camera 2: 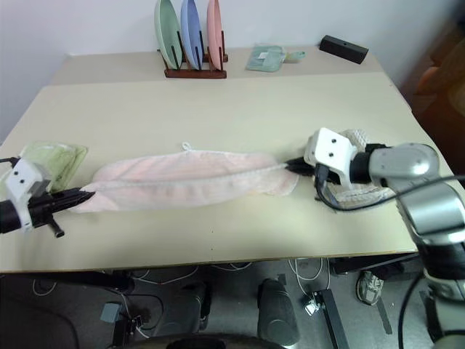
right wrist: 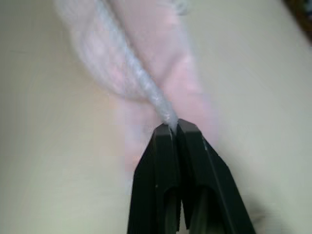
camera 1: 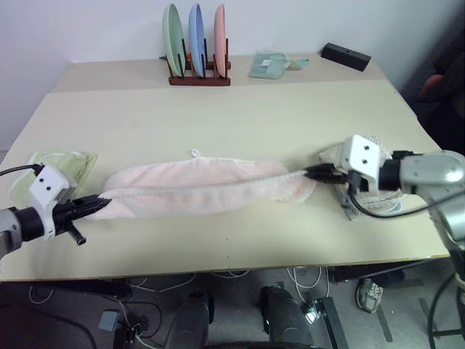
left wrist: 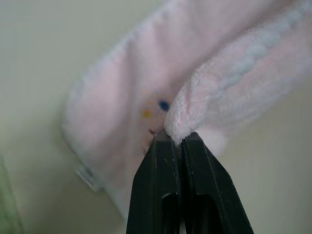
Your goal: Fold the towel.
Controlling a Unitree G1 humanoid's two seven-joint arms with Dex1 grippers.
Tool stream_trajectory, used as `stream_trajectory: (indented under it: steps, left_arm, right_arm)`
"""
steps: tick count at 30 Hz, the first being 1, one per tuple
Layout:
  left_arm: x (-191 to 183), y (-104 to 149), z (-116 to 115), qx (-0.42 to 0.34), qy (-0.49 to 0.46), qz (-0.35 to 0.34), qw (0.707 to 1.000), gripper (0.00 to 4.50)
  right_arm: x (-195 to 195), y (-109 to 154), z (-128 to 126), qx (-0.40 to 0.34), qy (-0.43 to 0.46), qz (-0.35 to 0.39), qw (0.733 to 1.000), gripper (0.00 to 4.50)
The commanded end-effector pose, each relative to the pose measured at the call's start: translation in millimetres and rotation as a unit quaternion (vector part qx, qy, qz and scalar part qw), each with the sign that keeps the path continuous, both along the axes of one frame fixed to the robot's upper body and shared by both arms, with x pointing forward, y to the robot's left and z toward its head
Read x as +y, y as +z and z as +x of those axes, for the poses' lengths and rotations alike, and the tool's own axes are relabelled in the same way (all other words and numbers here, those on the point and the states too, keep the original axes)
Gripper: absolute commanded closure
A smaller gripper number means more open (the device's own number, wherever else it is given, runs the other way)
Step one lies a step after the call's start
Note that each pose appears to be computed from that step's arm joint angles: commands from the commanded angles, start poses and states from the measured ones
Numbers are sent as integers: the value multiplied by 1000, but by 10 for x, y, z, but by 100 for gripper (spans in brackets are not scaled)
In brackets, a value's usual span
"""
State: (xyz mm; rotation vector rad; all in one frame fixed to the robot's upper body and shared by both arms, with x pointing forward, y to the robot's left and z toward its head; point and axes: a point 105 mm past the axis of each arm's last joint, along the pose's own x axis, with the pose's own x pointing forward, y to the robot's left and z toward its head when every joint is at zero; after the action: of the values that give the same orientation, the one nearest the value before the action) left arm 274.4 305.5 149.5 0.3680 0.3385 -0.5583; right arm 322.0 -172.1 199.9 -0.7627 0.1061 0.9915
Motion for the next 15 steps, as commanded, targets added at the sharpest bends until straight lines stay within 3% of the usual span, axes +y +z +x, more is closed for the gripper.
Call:
stream_trajectory:
  steps: [1,6,15]
  left_arm:
    - [123,20,164,-28,29,23,999,450]
    - [169,-46,464,-49,50,39,997,450]
    - [170,-135,678,-62,59,51,995,450]
  right_arm:
    - [-20,45,232,-32,-15,-4,999,444]
    - [26,-156,516,-22,-15,-15,1000,444]
    - [77,-294,682,-17,-16,-4,1000,444]
